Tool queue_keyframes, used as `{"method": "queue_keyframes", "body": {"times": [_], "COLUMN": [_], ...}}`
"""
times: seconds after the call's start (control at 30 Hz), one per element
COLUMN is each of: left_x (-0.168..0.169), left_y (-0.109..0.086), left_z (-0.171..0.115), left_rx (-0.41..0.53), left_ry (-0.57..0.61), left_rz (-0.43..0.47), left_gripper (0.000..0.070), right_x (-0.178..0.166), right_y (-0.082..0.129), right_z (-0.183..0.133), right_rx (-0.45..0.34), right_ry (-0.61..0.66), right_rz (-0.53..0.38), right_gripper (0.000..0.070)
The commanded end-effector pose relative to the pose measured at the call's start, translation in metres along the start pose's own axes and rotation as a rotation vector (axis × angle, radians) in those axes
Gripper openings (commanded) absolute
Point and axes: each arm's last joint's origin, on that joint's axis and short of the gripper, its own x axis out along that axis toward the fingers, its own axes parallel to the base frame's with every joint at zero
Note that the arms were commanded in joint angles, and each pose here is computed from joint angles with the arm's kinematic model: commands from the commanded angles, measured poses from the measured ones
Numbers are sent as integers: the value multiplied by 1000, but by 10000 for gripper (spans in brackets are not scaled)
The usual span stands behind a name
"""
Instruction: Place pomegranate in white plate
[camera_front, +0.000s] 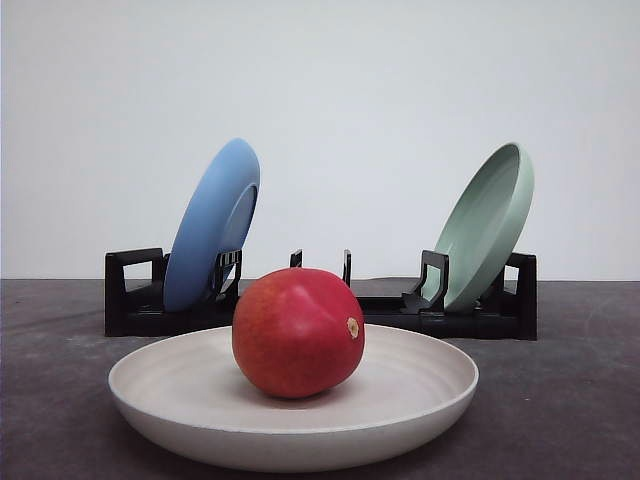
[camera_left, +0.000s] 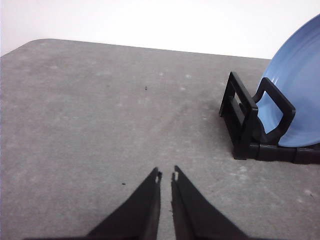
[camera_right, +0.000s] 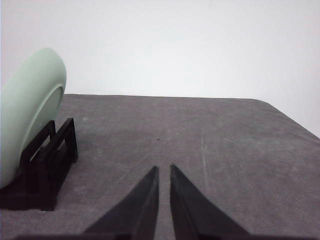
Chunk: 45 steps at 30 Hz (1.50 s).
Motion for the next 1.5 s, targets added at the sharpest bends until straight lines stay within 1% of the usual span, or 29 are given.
{"method": "queue_keyframes", "body": {"times": [0.0, 1.47], "left_x": [1, 1], "left_y": [0, 0], "left_z": [-4, -4], "left_rx": [-3, -3], "left_ry": [12, 12], "left_rz": [0, 0], "left_gripper": [22, 22], "right_x": [0, 0], "right_y": [0, 0], "right_z": [0, 0], "right_rx": [10, 10], "right_ry": [-6, -6], "right_rz": [-1, -1], "right_gripper": [38, 38]}}
